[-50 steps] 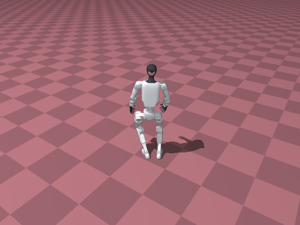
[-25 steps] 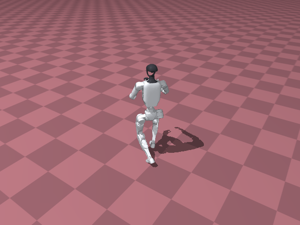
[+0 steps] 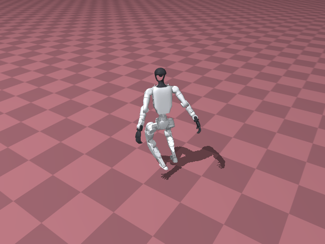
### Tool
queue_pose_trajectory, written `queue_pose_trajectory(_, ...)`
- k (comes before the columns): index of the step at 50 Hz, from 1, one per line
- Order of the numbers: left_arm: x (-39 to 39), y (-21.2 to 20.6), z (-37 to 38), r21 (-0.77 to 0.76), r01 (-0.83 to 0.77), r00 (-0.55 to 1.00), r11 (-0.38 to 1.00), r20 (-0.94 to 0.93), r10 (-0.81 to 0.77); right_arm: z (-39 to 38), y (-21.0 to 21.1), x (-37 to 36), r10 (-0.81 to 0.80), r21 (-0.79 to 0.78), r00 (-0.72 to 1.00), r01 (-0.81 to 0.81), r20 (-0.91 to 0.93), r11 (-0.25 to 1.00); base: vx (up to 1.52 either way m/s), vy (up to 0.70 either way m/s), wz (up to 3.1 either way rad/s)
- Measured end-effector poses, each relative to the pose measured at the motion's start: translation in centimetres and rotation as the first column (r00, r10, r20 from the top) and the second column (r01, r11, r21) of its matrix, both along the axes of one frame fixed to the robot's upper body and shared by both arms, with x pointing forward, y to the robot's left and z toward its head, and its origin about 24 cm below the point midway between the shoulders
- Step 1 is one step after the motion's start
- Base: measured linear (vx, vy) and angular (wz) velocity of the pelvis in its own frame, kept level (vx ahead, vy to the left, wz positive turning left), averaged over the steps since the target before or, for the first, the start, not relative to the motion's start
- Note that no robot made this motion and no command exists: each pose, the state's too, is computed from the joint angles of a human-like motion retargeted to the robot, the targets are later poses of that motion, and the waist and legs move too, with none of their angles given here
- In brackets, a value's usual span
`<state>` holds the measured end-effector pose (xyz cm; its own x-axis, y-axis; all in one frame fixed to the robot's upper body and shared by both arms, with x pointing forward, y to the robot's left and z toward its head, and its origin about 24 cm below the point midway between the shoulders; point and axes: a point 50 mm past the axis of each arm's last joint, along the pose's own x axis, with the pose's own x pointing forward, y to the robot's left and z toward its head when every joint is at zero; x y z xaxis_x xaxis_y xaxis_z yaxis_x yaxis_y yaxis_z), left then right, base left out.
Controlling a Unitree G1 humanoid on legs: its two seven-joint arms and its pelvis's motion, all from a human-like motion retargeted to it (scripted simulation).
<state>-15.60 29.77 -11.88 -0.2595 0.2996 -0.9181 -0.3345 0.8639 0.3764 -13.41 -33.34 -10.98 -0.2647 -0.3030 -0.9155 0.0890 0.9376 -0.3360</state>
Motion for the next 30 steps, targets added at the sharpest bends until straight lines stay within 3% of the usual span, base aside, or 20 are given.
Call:
queue_pose_trajectory(4, 14.0, 0.0, -3.2, 0.007, 0.399, 0.885, 0.917, 0.257, -0.387, -3.1, 1.6, 17.5, 0.393, -0.043, 0.857, -0.402, 0.334, 0.915, -0.04, -0.16, -0.07)
queue_pose_trajectory(6, 22.5, -1.1, -3.0, 0.12, 0.59, 0.717, 0.798, 0.377, -0.587, -1.4, 4.3, 28.4, 0.615, -0.189, 0.615, -0.615, 0.493, 0.766, -0.08, -0.2, -0.17)
queue_pose_trajectory(8, 31.4, -2.7, -0.8, 0.308, 0.704, 0.478, 0.64, 0.461, -0.747, 3.9, 8.6, 39.6, 0.783, -0.44, 0.234, -0.718, 0.577, 0.539, -0.11, -0.21, -0.14)
queue_pose_trajectory(10, 40.4, -4.9, 4.0, 0.541, 0.687, 0.196, 0.485, 0.506, -0.84, 13.7, 14.2, 48.8, 0.808, -0.717, -0.191, -0.601, 0.557, 0.352, -0.1, -0.2, -0.13)
queue_pose_trajectory(11, 44.5, -6.4, 7.4, 0.654, 0.622, 0.045, 0.431, 0.519, -0.853, 19.3, 17.1, 51.4, 0.762, -0.813, -0.377, -0.486, 0.527, 0.322, -0.07, -0.19, -0.16)
queue_pose_trajectory(13, 50.5, -10.3, 15.8, 0.839, 0.422, -0.276, 0.345, 0.481, -0.832, 30.1, 22.4, 52.7, 0.605, -0.909, -0.684, -0.243, 0.408, 0.338, -0.06, -0.17, -0.15)
queue_pose_trajectory(15, 52.8, -15.2, 24.6, 0.934, 0.182, -0.579, 0.307, 0.354, -0.734, 37.9, 25.9, 50.4, 0.419, -0.913, -0.872, -0.073, 0.253, 0.401, -0.06, -0.16, 0.14)
queue_pose_trajectory(19, 49.0, -23.0, 36.7, 0.897, -0.161, -0.899, 0.411, 0.038, -0.437, 43.1, 28.8, 45.5, 0.183, -0.908, -0.982, 0.045, 0.036, 0.417, -0.1, -0.12, 0.12)
queue_pose_trajectory(23, 44.3, -25.1, 41.4, 0.752, -0.205, -0.969, 0.627, -0.067, -0.237, 43.5, 28.5, 43.0, 0.09, -0.9, -0.996, 0.048, -0.01, 0.433, -0.13, -0.05, -0.01)
queue_pose_trajectory(26, 44.1, -23.9, 40.2, 0.686, -0.105, -0.979, 0.72, 0.057, -0.197, 42.4, 26.6, 42.0, 0.06, -0.847, -0.997, -0.002, 0.039, 0.531, -0.09, 0.0, 0.0)
queue_pose_trajectory(30, 46.4, -20.3, 33.3, 0.572, 0.083, -0.876, 0.816, 0.432, -0.214, 37.4, 21.9, 42.6, 0.105, -0.674, -0.957, -0.111, 0.271, 0.73, -0.1, 0.04, -0.01)
